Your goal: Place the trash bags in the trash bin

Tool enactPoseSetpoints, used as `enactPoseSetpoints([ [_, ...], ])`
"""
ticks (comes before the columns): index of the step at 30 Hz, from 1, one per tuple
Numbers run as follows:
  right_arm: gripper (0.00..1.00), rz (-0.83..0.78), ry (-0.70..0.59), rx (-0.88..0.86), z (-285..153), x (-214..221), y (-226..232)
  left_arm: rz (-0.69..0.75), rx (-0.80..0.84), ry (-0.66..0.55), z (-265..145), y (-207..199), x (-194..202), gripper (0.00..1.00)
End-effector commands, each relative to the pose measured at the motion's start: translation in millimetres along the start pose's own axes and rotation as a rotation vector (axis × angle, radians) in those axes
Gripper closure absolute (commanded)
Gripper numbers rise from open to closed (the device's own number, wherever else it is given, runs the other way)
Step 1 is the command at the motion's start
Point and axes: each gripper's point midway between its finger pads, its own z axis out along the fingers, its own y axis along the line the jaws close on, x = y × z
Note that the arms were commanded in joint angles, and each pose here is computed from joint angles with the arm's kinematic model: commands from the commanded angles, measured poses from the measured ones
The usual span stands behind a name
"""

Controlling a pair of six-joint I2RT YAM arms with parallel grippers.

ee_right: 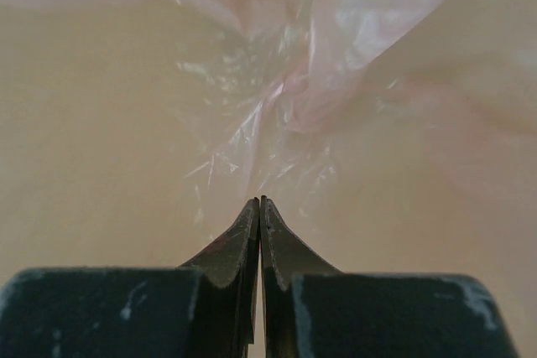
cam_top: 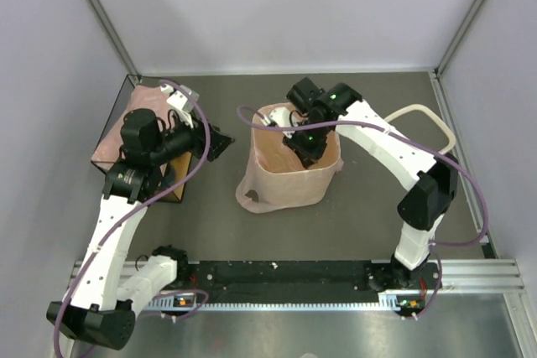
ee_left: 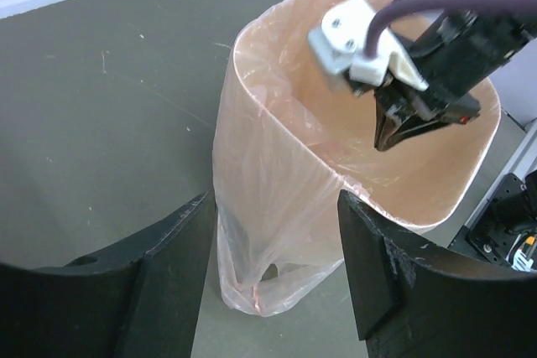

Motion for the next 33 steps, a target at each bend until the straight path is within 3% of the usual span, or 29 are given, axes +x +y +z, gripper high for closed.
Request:
enactPoseSetpoints([
  [1, 1.0, 0.064, 0.06, 0.049, 15, 18, 1, 0.014, -0.022, -0.073, -5, 0, -13, 0.34],
  [8, 1.0, 0.198, 0.131, 0.066, 52, 16, -11, -0.012, -0.031, -0.083, -5, 1, -12, 0.33],
  [18, 1.0, 0.346, 0.257, 0.0, 114, 51, -2, 0.002, -0.032, -0.093, -7, 0, -15, 0.31],
  [27, 1.0, 0.338, 0.119, 0.033, 158, 56, -15, 0.008, -0.042, -0.086, -6, 4, -14, 0.29],
  [33, 1.0, 0.321, 0.126, 0.055, 179, 73, -19, 0.01, -0.035, -0.071, -3, 6, -13, 0.29],
])
